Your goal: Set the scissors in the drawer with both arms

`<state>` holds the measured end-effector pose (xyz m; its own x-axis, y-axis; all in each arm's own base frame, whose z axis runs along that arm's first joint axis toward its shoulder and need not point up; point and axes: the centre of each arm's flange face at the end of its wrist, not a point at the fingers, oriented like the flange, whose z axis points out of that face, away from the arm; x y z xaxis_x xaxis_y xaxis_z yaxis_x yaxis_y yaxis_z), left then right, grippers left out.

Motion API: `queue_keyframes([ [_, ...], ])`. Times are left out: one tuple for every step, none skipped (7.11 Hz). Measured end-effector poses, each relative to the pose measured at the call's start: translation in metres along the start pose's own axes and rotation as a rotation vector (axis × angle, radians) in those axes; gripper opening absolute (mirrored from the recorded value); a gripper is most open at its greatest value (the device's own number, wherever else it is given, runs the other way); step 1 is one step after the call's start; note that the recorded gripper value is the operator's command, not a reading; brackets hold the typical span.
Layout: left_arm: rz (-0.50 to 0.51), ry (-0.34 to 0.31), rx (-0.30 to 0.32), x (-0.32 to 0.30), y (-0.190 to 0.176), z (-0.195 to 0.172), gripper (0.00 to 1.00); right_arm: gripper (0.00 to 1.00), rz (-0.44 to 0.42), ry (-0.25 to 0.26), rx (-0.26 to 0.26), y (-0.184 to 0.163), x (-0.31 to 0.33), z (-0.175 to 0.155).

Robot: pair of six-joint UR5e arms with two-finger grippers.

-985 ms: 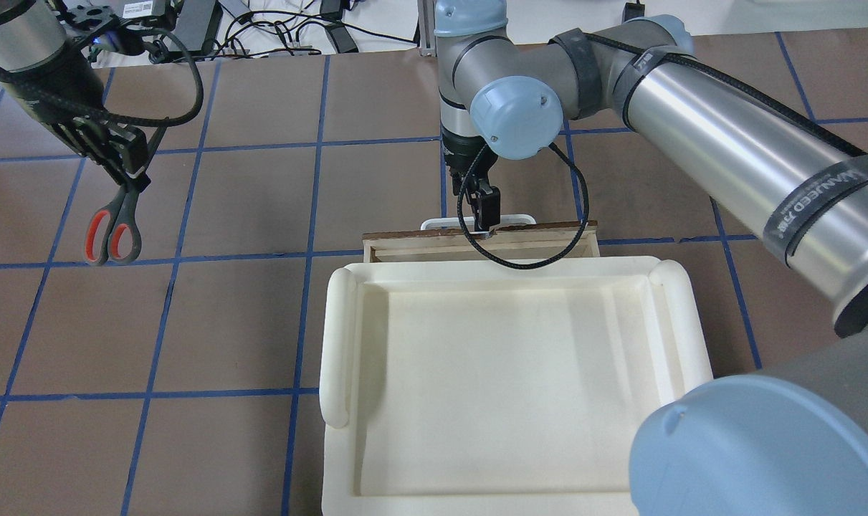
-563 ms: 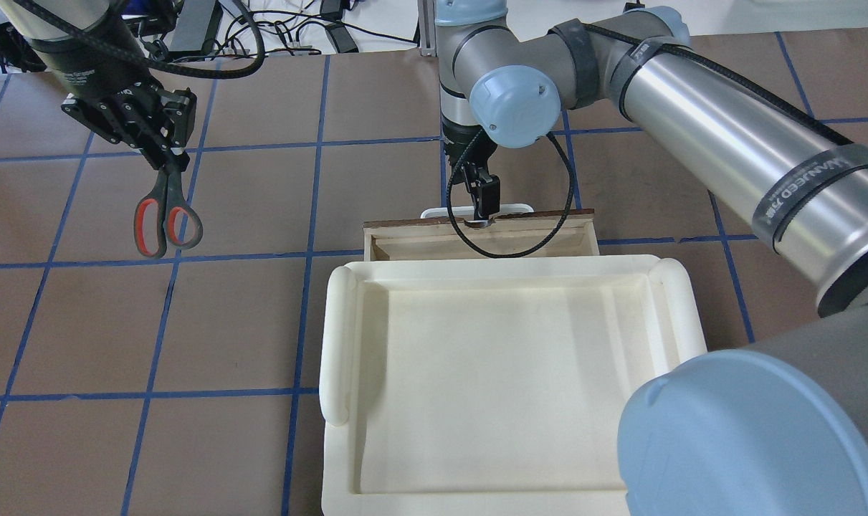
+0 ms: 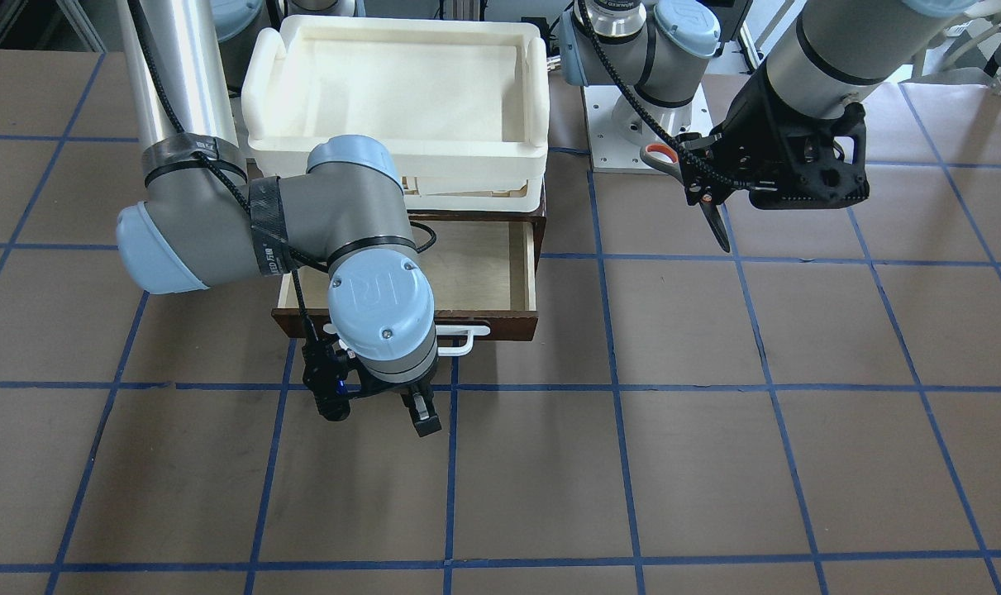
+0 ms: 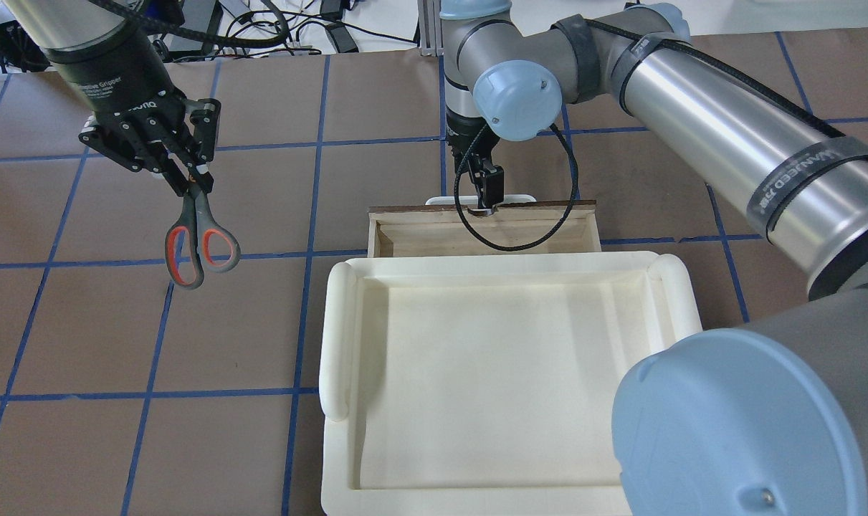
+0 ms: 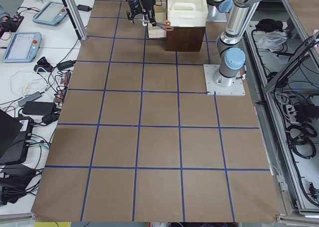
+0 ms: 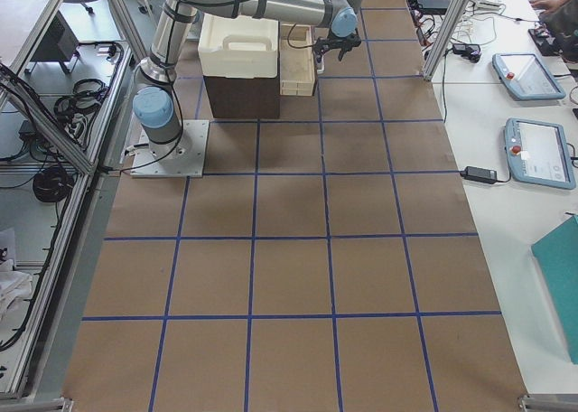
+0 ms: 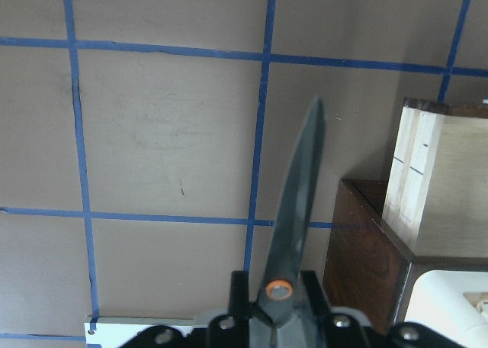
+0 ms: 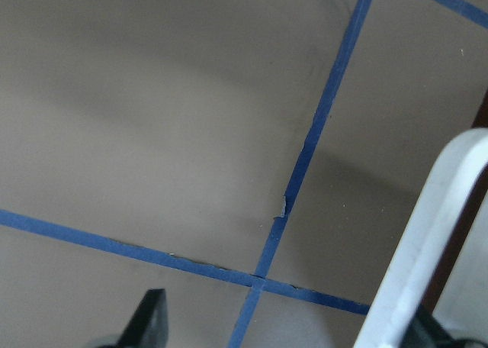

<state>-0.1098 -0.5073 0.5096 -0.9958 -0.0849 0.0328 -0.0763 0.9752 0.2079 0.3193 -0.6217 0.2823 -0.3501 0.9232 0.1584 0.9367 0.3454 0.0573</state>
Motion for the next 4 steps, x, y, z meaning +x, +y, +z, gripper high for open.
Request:
queue_keyframes([
  [0.007,-0.004,-0.004,0.005,0.002,0.001,0.02,1.00,-0.003,-0.007,0.000,-0.003,-0.003,0.000],
  [0.013,-0.007,-0.005,0.008,0.003,0.001,0.02,1.00,-0.008,-0.016,0.001,-0.006,-0.007,-0.001],
  [0.015,-0.008,-0.006,0.009,0.003,0.002,0.02,1.00,-0.011,-0.021,0.002,-0.007,-0.012,-0.001],
  [0.017,-0.008,-0.009,0.010,0.004,0.003,0.02,1.00,-0.012,-0.023,0.002,-0.008,-0.014,0.000],
])
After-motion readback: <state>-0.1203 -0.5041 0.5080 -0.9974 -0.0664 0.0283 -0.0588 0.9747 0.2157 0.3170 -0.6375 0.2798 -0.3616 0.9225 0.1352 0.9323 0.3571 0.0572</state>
